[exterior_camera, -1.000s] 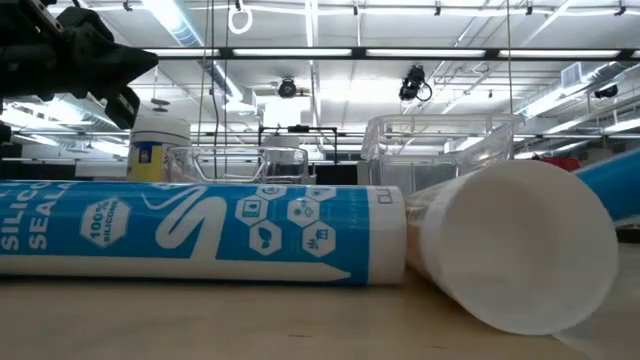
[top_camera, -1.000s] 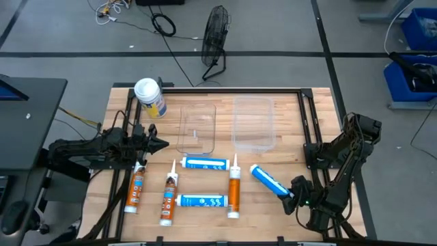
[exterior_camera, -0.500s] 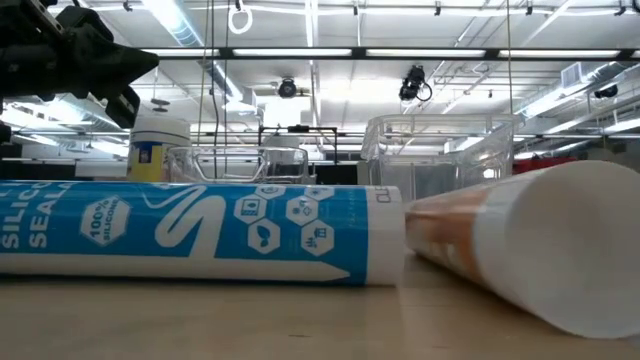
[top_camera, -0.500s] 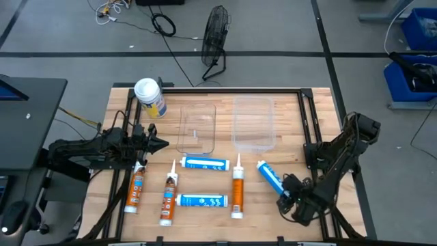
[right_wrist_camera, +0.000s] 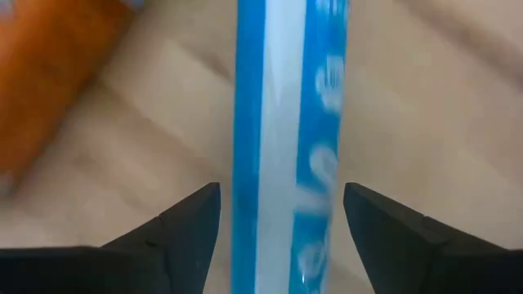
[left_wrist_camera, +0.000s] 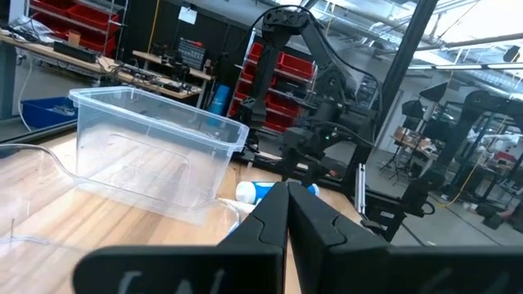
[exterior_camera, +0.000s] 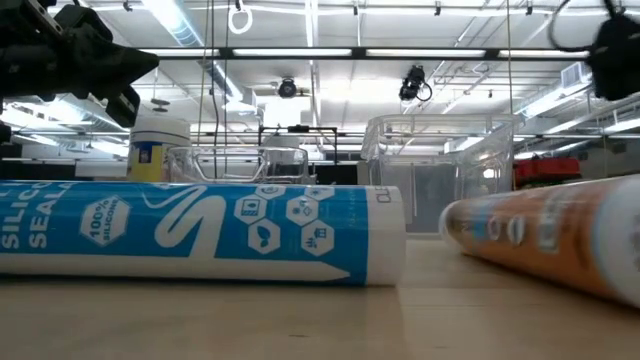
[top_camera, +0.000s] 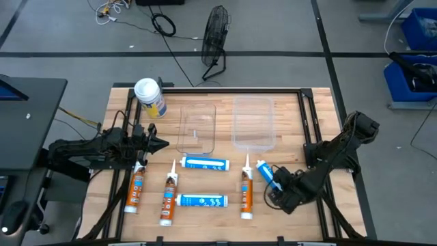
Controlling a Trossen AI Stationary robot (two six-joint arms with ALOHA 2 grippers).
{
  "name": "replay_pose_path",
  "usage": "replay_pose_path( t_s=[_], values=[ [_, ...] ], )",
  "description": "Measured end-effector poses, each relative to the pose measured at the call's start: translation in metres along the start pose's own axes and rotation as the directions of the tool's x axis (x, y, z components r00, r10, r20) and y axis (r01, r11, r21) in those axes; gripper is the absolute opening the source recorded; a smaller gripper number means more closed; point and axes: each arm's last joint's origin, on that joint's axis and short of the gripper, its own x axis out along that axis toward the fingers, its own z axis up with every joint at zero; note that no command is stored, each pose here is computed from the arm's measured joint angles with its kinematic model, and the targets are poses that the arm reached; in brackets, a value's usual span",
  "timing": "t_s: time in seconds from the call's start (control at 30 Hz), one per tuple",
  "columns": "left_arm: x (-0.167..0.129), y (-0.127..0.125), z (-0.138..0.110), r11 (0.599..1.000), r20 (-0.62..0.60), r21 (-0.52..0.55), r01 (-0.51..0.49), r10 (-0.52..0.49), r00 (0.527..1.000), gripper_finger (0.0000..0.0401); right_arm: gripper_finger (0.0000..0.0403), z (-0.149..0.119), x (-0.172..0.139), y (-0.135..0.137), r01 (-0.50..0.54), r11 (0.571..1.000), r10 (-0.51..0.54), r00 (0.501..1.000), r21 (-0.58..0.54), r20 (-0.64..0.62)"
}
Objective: Pick & place silicon tubes, Sealant and Lysol wipes
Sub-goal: Put the right blue sealant into the left transparent bin
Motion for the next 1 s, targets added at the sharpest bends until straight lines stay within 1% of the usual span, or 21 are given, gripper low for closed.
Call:
replay_pose_path(
  t_s=[0.17, 0.3, 0.47, 0.7, 0.87, 0.93, 1.0],
  values=[
    [0.000, 0.000, -0.001, 1.000, -0.009, 0.015, -0.003, 0.003, 1.000, 0.0012, 0.0265, 0.027, 0.006, 0.001, 0.025, 1.000, -0.025, 1.000, -0.003, 0.010],
    [0.000, 0.000, -0.001, 1.000, -0.014, 0.027, -0.005, 0.005, 1.000, 0.0012, 0.0265, 0.045, 0.010, 0.002, 0.018, 1.000, -0.018, 1.000, -0.003, 0.014],
    [0.000, 0.000, -0.001, 1.000, -0.014, 0.028, -0.005, 0.005, 1.000, 0.0012, 0.0265, 0.061, 0.024, 0.003, -0.009, 1.000, 0.009, 0.999, 0.001, -0.036],
    [0.000, 0.001, -0.003, 1.000, -0.029, 0.028, -0.010, 0.010, 1.000, 0.0012, 0.0265, 0.067, 0.040, 0.001, 0.064, 0.998, -0.065, 0.995, -0.012, -0.080],
    [0.000, 0.001, -0.003, 1.000, -0.032, 0.028, -0.011, 0.011, 0.999, 0.0012, 0.0264, 0.070, 0.052, 0.004, 0.083, 0.996, -0.086, 0.990, -0.035, -0.114],
    [0.000, 0.001, -0.003, 1.000, -0.034, 0.028, -0.011, 0.012, 0.999, 0.0012, 0.0255, 0.069, 0.054, 0.005, 0.081, 0.996, -0.085, 0.989, -0.039, -0.117],
    [0.000, 0.001, -0.003, 0.999, -0.035, 0.040, -0.011, 0.013, 0.999, 0.0012, 0.0235, 0.068, 0.054, 0.005, 0.080, 0.996, -0.085, 0.990, -0.046, -0.113]
  ],
)
